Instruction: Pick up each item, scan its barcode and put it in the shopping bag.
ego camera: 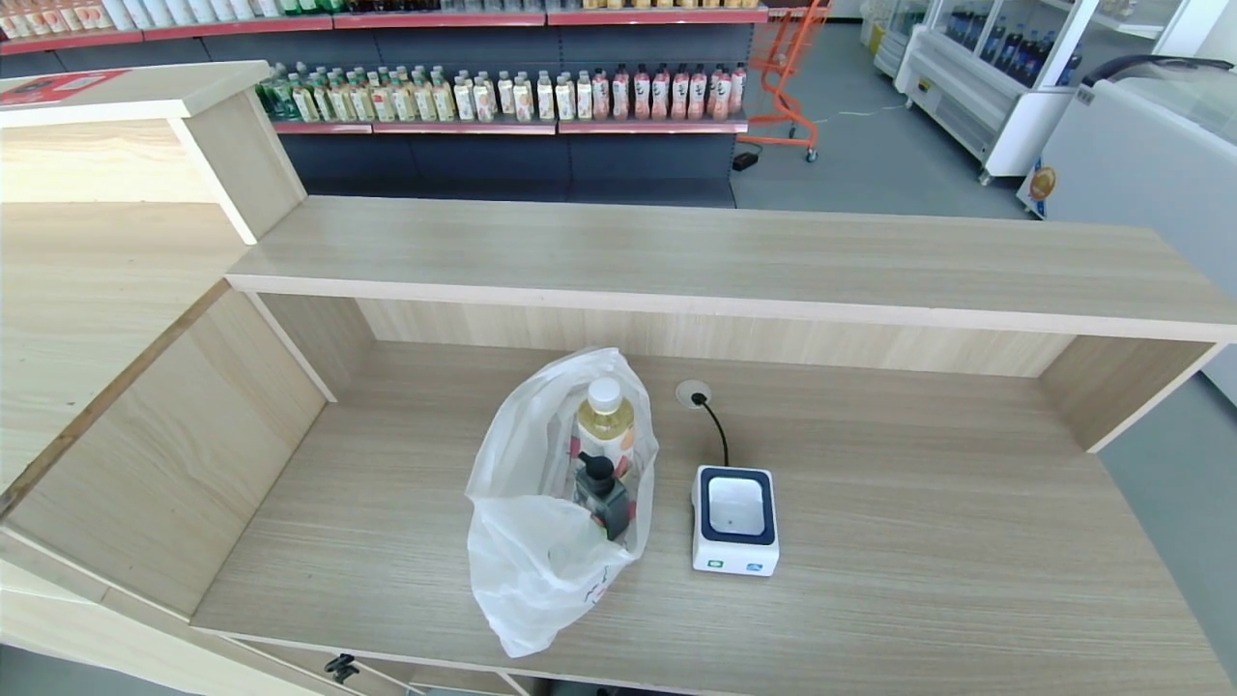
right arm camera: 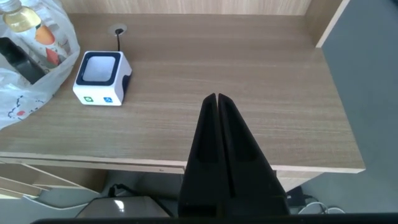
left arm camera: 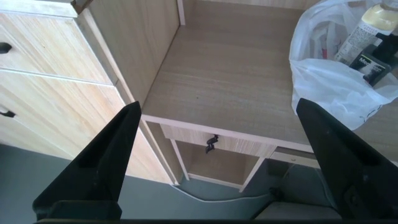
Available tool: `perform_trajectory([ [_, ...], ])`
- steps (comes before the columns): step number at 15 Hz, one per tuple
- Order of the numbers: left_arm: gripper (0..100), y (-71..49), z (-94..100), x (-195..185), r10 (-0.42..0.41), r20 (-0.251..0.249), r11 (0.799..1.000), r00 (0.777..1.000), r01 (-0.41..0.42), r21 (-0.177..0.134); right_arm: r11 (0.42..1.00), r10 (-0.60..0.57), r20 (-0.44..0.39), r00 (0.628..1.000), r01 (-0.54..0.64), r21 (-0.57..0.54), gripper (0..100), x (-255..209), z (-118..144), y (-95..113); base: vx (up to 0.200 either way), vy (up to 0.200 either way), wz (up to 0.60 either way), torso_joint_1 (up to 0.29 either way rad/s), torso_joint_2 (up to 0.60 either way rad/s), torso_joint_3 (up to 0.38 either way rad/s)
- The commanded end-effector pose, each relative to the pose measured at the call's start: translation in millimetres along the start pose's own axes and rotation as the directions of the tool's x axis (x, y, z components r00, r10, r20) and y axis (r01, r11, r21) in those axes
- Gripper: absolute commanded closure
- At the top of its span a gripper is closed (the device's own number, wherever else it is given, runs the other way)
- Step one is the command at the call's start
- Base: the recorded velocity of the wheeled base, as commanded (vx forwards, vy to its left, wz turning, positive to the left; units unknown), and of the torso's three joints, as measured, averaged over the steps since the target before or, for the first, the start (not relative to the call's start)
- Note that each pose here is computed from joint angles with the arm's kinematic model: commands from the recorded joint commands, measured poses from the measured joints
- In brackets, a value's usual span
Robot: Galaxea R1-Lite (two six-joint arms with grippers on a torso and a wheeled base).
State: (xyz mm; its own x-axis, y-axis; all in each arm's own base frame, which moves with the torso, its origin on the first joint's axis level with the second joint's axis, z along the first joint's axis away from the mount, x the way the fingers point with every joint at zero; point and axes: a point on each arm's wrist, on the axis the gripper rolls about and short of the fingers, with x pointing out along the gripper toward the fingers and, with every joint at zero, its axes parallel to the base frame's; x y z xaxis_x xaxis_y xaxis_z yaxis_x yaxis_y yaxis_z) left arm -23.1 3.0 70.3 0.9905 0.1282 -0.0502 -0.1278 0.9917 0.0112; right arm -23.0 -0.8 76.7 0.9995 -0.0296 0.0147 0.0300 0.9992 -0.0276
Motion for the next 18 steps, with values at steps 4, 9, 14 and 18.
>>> perform_trajectory([
  [4,0,0.0,0.0,0.1,0.000,-0.002,1.000,1.000,0.000,-0.001,1.000,0.000,-0.002,1.000,-0.001,-0.004,100,0.2,0.0,0.0,0.000,0.000,0.00,0.000,0.00,0.000],
  [9,0,0.0,0.0,0.1,0.000,-0.002,1.000,1.000,0.000,-0.001,1.000,0.000,-0.001,1.000,0.000,0.002,100,0.2,0.2,0.0,0.080,0.000,0.00,0.002,0.00,0.000],
  [14,0,0.0,0.0,0.1,0.000,-0.002,1.000,1.000,0.000,-0.001,1.000,0.000,-0.002,1.000,0.000,0.005,100,0.2,0.0,0.0,0.000,0.000,0.00,0.000,0.00,0.000],
  [18,0,0.0,0.0,0.1,0.000,-0.002,1.000,1.000,0.000,-0.001,1.000,0.000,-0.002,1.000,0.000,0.007,100,0.2,0.0,0.0,0.000,0.000,0.00,0.000,0.00,0.000],
])
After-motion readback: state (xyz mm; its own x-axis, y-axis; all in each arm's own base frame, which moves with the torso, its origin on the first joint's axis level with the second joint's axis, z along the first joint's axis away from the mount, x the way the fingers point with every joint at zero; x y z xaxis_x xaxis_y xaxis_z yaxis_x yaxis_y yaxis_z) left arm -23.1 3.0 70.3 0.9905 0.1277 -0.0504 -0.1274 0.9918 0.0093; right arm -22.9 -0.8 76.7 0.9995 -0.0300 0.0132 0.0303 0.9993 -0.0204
